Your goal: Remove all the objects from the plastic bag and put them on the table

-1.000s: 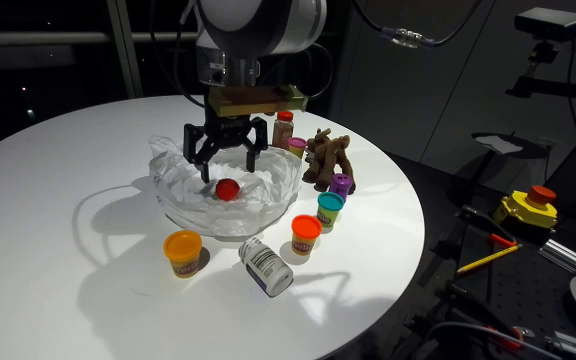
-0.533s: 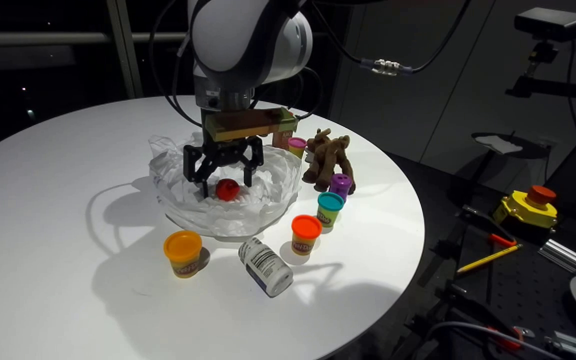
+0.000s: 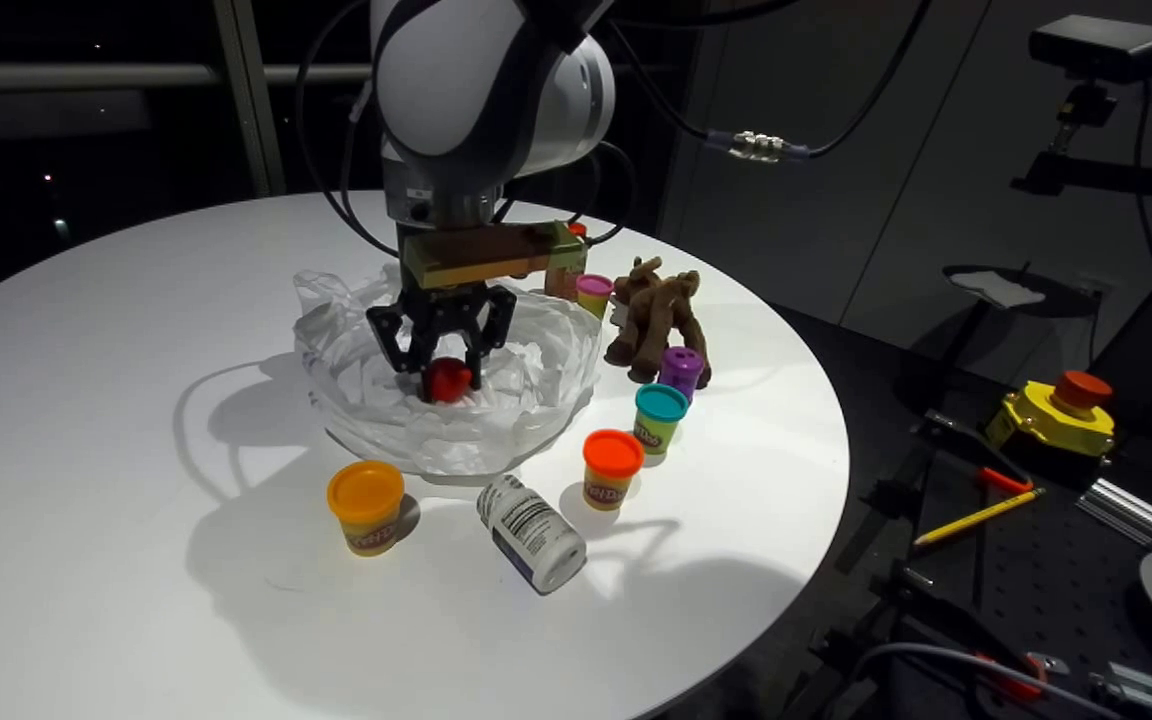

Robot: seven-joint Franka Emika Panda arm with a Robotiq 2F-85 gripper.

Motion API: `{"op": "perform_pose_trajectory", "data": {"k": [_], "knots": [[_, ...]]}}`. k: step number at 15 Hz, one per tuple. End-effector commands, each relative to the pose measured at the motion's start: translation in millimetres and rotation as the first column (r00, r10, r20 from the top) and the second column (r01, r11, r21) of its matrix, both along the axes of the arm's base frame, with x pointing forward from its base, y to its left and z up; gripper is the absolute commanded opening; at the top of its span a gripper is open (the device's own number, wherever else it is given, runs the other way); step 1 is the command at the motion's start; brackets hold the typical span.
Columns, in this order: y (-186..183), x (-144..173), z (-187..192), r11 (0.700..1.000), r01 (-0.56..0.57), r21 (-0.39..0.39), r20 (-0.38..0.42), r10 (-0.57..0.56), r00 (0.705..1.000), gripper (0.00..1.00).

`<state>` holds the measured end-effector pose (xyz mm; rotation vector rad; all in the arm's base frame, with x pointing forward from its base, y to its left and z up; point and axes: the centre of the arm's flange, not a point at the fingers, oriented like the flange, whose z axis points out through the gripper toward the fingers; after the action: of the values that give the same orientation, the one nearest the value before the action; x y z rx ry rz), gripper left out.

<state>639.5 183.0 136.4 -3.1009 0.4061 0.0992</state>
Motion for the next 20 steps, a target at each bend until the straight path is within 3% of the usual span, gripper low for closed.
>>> {"op": "perform_pose_trajectory", "data": {"k": [1,9,14,20], "knots": [[-0.1,2.6,19.6,0.999,0.031,-0.01,0.035,-0.031,0.999,0.26],[-14.8,-18.0,111.0,0.992,0.124,-0.023,0.105,-0.121,0.987,0.26],[-31.6,-81.4,151.2,0.981,0.187,-0.056,0.134,-0.178,0.975,0.26],[-66.9,-171.8,156.5,0.964,0.263,-0.036,0.119,-0.257,0.959,0.26]]}}
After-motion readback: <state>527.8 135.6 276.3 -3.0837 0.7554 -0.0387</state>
